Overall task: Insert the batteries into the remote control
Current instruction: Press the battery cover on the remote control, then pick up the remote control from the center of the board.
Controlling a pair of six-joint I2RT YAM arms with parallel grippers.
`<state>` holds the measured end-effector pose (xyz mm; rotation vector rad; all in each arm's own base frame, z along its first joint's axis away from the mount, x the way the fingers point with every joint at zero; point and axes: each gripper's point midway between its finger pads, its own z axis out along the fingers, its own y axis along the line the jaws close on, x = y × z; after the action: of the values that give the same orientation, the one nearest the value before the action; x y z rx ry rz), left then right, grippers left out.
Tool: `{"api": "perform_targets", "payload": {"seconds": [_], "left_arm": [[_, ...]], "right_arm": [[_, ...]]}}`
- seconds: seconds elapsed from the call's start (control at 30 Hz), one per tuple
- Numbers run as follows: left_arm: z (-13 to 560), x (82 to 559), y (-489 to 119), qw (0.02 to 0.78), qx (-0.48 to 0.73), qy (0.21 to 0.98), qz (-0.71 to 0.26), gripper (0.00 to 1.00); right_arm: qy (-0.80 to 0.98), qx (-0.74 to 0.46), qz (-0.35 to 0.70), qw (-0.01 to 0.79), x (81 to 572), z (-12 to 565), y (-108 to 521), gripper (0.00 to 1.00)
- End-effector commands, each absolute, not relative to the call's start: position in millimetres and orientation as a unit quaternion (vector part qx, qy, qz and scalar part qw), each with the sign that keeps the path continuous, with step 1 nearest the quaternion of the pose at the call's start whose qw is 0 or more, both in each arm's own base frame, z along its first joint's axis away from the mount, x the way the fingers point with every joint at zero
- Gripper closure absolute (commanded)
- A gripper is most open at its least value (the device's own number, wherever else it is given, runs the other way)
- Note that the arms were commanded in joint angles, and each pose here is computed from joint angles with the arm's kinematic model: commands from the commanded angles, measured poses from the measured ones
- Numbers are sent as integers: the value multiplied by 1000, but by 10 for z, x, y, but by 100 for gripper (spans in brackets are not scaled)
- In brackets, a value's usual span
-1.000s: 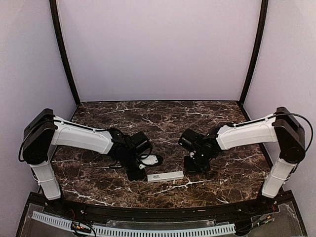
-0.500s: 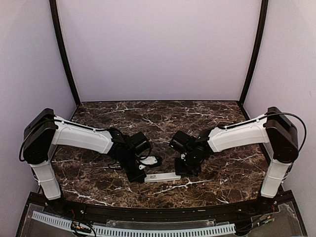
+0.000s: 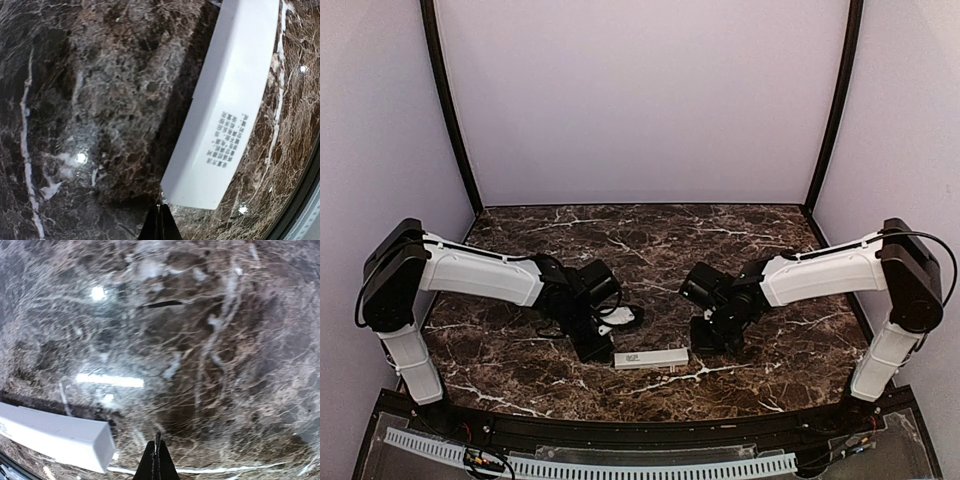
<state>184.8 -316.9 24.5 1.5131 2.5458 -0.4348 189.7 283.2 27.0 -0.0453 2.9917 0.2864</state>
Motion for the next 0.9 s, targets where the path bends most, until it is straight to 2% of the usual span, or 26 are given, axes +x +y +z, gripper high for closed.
{"api": "perform_targets", "payload": {"seconds": [0.0, 0.3, 0.57, 0.7, 0.73, 0.77, 0.83, 0.87], "left_arm": [[337, 1893, -2996, 78, 488, 861, -122, 100], [301, 1981, -2781, 74, 465, 876, -100, 100], [373, 2117, -2631, 97, 455, 882, -75, 100], [539, 2386, -2485, 139, 412, 899, -53, 98], [623, 2451, -2481, 159, 405, 899, -51, 96], [659, 2519, -2430, 172, 395, 901, -40, 91], [792, 2636, -2381, 209, 377, 902, -29, 82], [902, 2691, -2384, 232, 368, 900, -31, 74]], "right_arm": [[995, -9, 70, 69, 1894, 234, 2704, 100], [990, -56, 112, 63, 1889, 246, 3341, 100], [995, -44, 61, 72, 1938, 288, 2947, 100], [986, -92, 53, 129, 2100, 626, 2836, 100], [981, -115, 55, 145, 2149, 741, 2858, 89], [975, -142, 61, 160, 2192, 862, 2914, 75], [956, -209, 79, 189, 2251, 1079, 3100, 53], [938, -265, 90, 206, 2254, 1189, 3251, 42]]}}
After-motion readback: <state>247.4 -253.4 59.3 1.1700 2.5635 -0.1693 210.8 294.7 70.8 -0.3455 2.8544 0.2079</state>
